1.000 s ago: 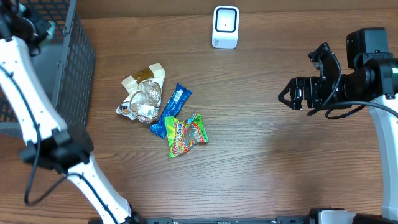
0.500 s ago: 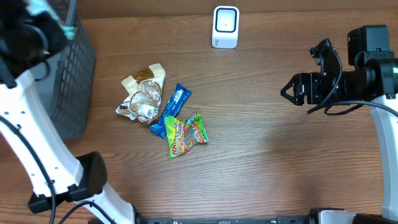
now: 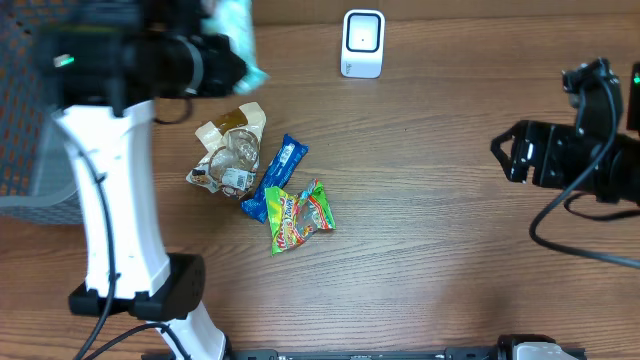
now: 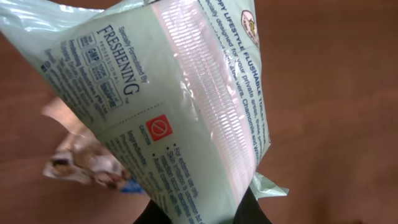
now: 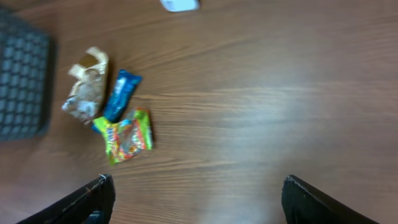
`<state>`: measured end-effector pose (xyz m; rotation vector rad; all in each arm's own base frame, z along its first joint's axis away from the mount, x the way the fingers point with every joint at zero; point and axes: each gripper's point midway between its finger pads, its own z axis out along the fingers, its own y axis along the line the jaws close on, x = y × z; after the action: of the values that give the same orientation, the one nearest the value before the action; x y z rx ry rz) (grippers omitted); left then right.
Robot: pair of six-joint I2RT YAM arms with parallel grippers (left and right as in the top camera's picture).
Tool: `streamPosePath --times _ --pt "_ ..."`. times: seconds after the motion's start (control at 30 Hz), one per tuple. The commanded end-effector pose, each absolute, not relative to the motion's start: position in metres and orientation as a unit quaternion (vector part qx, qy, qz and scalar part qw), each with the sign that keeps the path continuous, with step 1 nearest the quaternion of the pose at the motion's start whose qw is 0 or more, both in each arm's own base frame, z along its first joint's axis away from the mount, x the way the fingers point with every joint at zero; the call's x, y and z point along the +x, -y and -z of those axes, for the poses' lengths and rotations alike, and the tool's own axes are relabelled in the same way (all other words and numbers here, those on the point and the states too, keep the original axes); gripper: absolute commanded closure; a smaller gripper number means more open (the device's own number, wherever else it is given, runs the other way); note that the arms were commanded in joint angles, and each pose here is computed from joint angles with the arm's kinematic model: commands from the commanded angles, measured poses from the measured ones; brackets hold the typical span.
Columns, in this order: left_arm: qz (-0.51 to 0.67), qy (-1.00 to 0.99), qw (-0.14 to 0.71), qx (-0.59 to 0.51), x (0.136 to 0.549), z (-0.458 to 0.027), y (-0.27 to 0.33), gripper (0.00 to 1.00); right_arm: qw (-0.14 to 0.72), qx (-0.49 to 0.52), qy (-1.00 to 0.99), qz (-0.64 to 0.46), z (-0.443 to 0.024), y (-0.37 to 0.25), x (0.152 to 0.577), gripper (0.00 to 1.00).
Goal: Scan the item barcode
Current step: 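Lift the mint-green pack out and set it right of the green bag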
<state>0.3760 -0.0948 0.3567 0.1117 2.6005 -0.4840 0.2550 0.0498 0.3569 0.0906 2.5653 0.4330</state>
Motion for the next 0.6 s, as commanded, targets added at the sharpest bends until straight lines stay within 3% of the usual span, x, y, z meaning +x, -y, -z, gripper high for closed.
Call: streamPosePath --times 0.0,0.17,0.57 --pt "0.183 -0.963 0.18 0.081 0.361 -0.323 0.122 0.96 0.265 0.082 -0.954 -0.118 -0.353 -0.032 0.259 0.13" --pt "0.189 -0.97 0.095 0.12 0.354 -0.253 0.166 0.96 0.274 0.081 -0.951 -0.117 -0.355 -0.031 0.264 0.12" --pt "0.219 -0.969 -0.007 0.112 0.313 -0.095 0.233 0.96 0.28 0.08 -0.949 -0.118 -0.357 -0.031 0.267 0.05"
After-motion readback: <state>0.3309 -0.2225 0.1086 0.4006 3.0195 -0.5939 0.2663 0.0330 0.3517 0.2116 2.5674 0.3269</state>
